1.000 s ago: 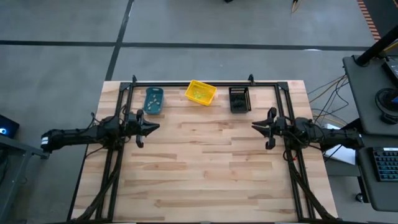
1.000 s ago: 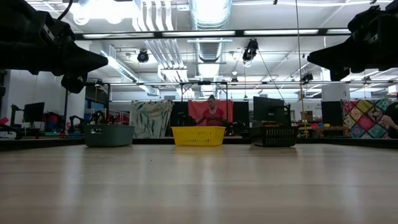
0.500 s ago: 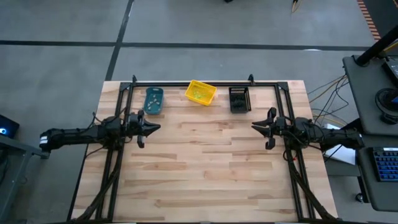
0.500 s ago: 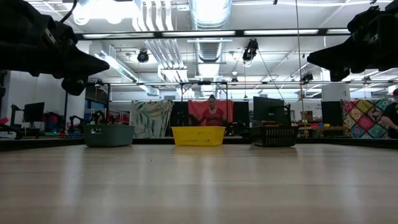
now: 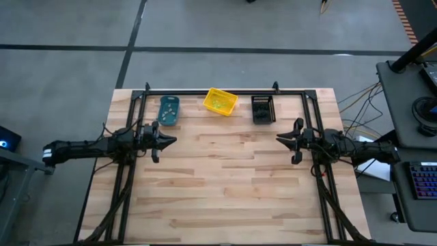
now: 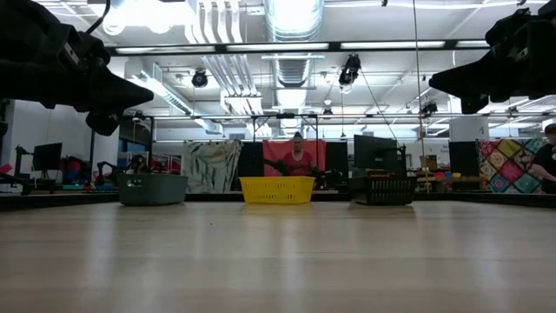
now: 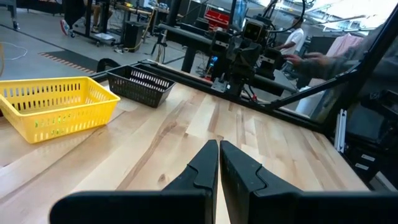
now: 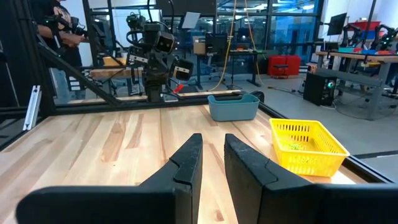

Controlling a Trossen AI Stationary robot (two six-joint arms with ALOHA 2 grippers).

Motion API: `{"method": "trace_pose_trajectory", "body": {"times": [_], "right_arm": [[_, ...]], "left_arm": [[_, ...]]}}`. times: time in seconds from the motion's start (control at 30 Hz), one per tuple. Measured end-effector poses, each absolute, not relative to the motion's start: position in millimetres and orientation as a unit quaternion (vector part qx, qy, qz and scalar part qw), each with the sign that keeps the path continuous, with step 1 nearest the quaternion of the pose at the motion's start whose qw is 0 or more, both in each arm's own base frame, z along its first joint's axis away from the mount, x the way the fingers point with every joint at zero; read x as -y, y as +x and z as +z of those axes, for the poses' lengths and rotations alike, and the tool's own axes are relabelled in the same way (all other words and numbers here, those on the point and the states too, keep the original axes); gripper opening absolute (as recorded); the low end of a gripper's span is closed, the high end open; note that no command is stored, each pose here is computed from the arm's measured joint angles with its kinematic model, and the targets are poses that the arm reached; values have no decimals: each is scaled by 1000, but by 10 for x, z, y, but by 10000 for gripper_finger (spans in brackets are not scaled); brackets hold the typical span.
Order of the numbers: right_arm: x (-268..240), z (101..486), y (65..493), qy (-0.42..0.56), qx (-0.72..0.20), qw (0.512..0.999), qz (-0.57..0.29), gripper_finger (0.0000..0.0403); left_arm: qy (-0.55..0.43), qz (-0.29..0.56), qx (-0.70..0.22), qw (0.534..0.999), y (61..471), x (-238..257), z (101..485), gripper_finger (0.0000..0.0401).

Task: Sort Halloween decoration
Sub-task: Return to Home Position

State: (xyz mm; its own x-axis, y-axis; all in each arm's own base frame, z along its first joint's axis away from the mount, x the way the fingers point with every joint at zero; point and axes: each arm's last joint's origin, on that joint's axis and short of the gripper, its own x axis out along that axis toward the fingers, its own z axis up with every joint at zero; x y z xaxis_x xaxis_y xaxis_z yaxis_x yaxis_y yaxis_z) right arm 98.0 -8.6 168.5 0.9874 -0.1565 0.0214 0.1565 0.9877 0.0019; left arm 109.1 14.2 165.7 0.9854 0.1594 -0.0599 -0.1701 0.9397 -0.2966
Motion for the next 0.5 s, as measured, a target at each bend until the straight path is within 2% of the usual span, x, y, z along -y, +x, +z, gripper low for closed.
{"method": "trace_pose_trajectory", "body": {"times": [0.5], "right_arm": [[86, 1685, 980, 0, 11, 997, -79, 57]], "left_arm": [[-152, 84, -20, 985, 1093, -143, 1653, 0]]}}
